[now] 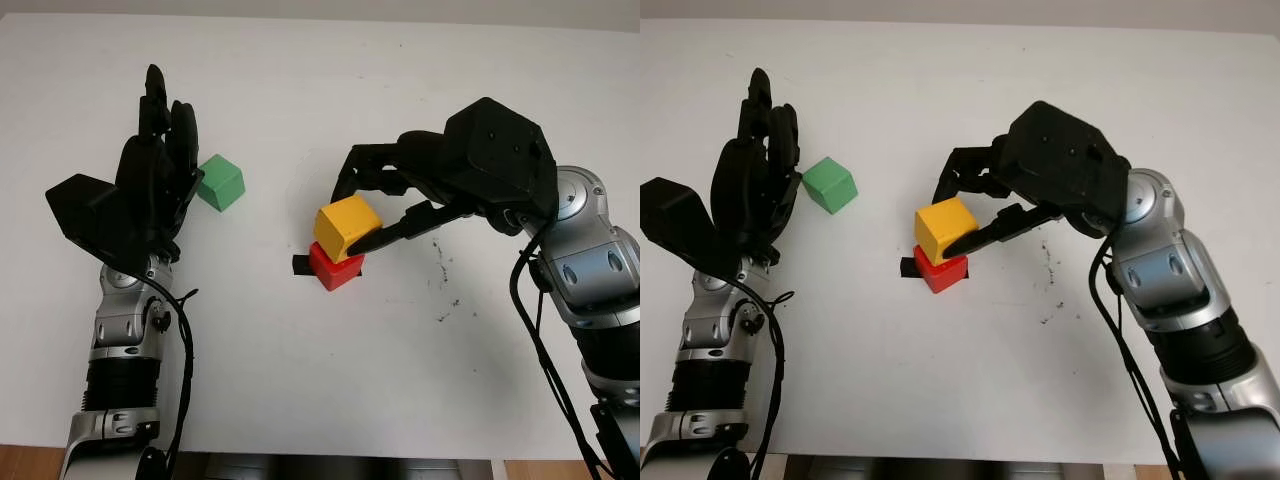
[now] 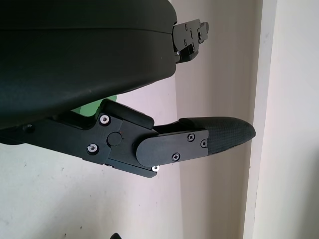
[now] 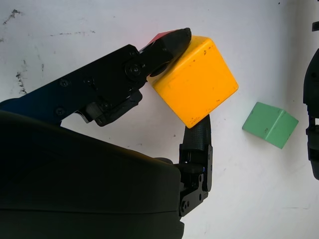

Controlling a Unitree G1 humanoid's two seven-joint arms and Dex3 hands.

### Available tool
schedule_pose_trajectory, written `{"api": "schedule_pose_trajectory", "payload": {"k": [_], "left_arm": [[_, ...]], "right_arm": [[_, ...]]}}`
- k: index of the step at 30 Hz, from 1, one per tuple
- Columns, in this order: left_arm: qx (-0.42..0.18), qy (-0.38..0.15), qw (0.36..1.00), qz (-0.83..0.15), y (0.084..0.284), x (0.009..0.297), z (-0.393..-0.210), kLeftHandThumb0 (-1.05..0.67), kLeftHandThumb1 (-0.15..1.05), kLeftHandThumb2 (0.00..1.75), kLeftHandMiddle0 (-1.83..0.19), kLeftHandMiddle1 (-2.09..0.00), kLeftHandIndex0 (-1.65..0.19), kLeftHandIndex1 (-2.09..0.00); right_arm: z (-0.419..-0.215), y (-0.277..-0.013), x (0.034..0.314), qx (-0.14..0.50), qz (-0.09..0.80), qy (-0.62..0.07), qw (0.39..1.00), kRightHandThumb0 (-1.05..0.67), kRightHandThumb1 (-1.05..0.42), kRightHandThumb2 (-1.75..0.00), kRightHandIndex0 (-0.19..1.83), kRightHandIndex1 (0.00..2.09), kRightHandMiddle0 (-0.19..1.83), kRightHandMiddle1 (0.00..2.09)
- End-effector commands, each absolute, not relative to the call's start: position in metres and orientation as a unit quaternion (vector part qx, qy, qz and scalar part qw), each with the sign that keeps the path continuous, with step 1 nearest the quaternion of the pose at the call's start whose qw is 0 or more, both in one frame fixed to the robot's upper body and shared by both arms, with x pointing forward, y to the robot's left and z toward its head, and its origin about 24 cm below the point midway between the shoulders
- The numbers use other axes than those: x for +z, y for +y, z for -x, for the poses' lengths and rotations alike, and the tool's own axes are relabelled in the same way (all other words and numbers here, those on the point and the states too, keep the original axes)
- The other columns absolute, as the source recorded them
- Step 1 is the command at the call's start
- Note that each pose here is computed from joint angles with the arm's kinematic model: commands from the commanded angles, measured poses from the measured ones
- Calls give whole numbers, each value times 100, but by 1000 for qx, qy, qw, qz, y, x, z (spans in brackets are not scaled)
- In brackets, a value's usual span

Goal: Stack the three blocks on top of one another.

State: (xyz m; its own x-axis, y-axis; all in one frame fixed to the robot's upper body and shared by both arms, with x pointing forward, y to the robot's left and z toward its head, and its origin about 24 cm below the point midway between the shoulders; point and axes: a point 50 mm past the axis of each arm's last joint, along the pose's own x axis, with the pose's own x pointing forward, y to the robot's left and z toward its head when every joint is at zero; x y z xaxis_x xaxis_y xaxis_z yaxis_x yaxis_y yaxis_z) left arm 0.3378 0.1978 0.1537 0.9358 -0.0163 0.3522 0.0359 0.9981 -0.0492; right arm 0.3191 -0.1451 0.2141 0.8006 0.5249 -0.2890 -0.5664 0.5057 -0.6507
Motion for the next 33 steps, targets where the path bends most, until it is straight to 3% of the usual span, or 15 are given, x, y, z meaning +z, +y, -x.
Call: {"api": "schedule_pose_trajectory", "payload": {"k": [1, 33], "left_arm": [[-13, -183, 983, 24, 197, 154, -335, -75, 105, 54, 15, -5, 19, -4], [-11, -185, 982, 31, 198, 154, -333, -75, 105, 55, 15, -5, 19, -5]], "right_arm": [[-317, -141, 217, 324, 390, 13, 862, -43, -93, -5, 24, 5, 30, 166], [-318, -139, 204, 330, 414, 4, 849, -44, -92, -5, 27, 6, 35, 162]]}}
